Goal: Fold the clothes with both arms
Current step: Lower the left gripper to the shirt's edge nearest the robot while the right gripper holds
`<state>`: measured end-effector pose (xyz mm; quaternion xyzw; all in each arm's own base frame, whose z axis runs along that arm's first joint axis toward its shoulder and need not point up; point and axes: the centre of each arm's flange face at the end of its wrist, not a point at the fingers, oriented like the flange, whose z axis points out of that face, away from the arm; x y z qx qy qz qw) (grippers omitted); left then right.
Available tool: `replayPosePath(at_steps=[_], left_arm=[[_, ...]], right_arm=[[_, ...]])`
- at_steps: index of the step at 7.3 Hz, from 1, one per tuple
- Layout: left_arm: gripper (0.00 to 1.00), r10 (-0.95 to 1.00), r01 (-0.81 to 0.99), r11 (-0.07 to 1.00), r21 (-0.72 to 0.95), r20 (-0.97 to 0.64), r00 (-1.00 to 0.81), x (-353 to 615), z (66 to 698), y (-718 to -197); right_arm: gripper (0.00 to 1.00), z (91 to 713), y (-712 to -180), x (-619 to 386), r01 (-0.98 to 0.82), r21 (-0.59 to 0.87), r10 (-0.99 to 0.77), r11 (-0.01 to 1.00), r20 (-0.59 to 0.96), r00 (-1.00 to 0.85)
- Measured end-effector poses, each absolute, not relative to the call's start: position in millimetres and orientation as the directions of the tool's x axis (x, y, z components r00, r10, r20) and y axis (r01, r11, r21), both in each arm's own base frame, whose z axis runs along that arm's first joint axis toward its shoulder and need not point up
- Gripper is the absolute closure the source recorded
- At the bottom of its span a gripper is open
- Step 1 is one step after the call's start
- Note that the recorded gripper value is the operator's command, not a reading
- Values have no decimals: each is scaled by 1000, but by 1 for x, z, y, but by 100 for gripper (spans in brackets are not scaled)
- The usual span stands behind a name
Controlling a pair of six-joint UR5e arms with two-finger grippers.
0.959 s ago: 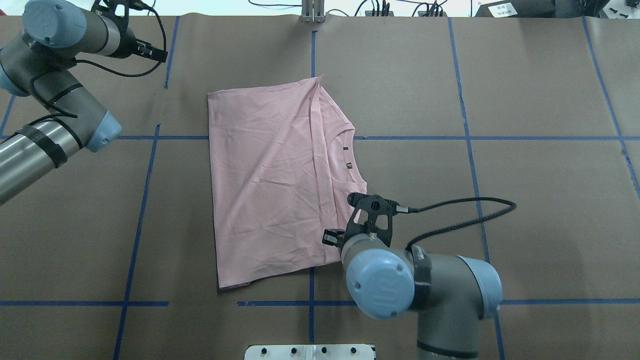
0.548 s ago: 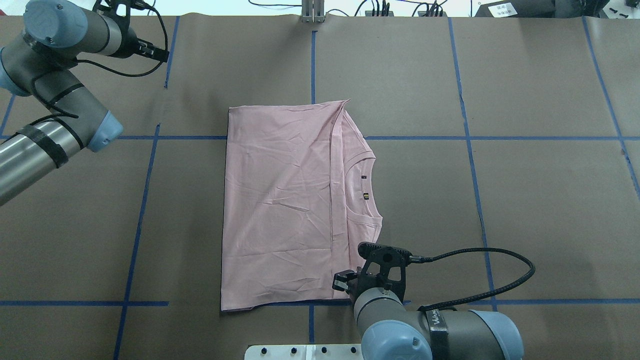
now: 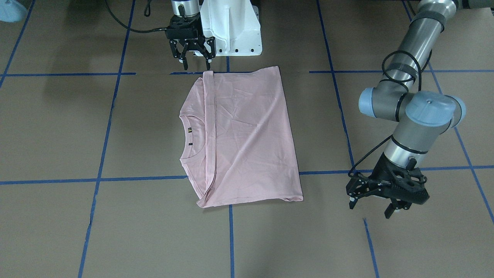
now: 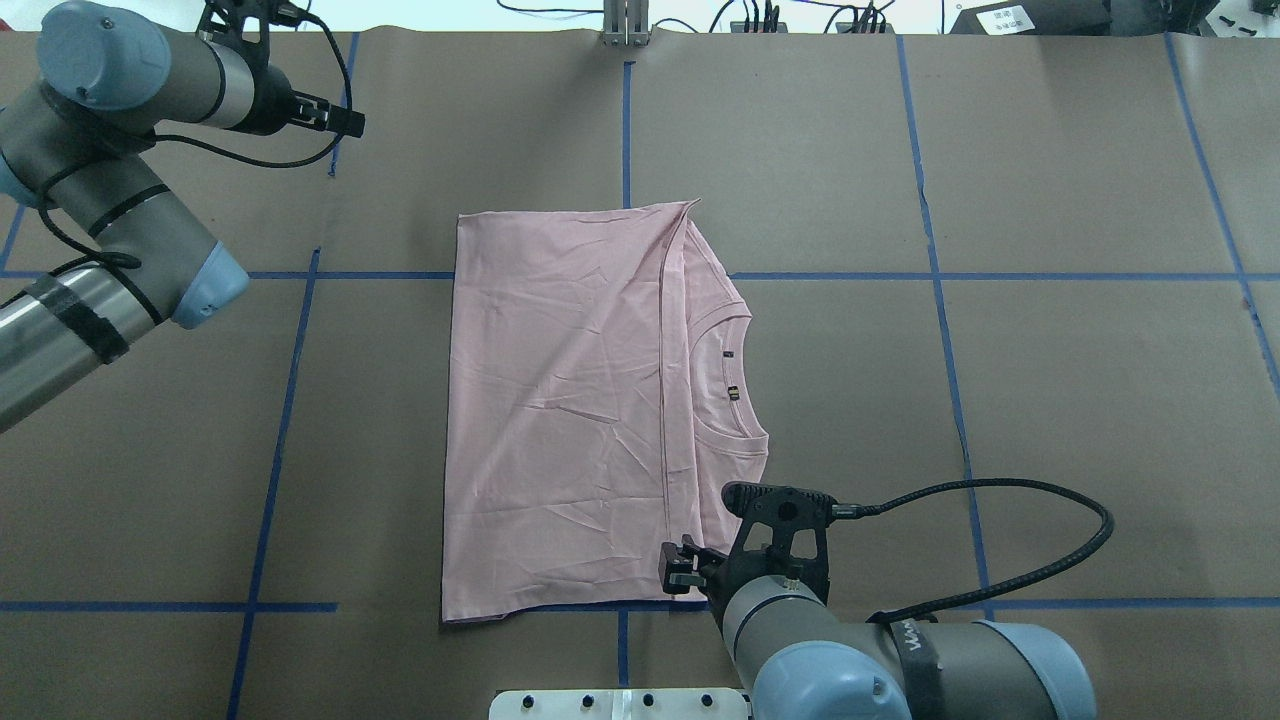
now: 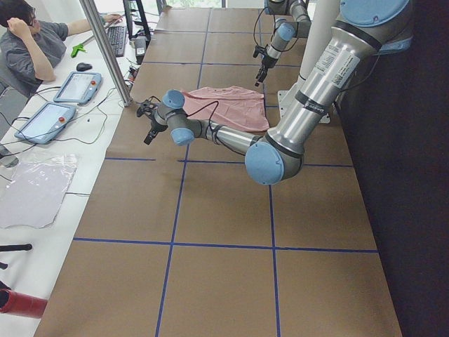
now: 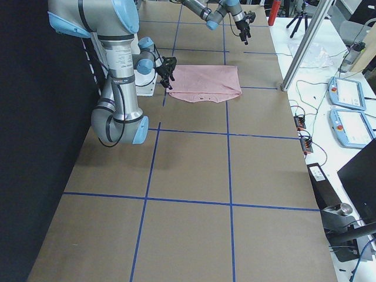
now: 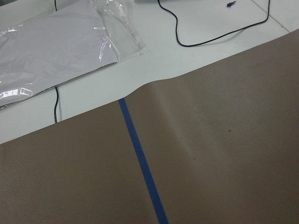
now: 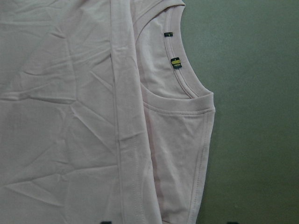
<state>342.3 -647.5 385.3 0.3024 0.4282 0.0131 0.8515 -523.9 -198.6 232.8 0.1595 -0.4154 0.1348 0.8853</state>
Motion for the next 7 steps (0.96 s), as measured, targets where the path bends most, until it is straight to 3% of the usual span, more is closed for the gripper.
replayPosePath(at_steps=[5,6,7], left_arm=[[0,-15,317,940,126,-914,406,404,275,-356],[20,-73,328,943,63,-919,386,428,269,-313],[45,-134,345,939,7,-913,386,452,271,-277]], right_arm=[[0,244,-230,-484,-384,146,71,912,864,498],[0,244,-237,-480,-395,143,77,908,867,492],[0,244,-242,-478,-402,142,82,904,868,490]])
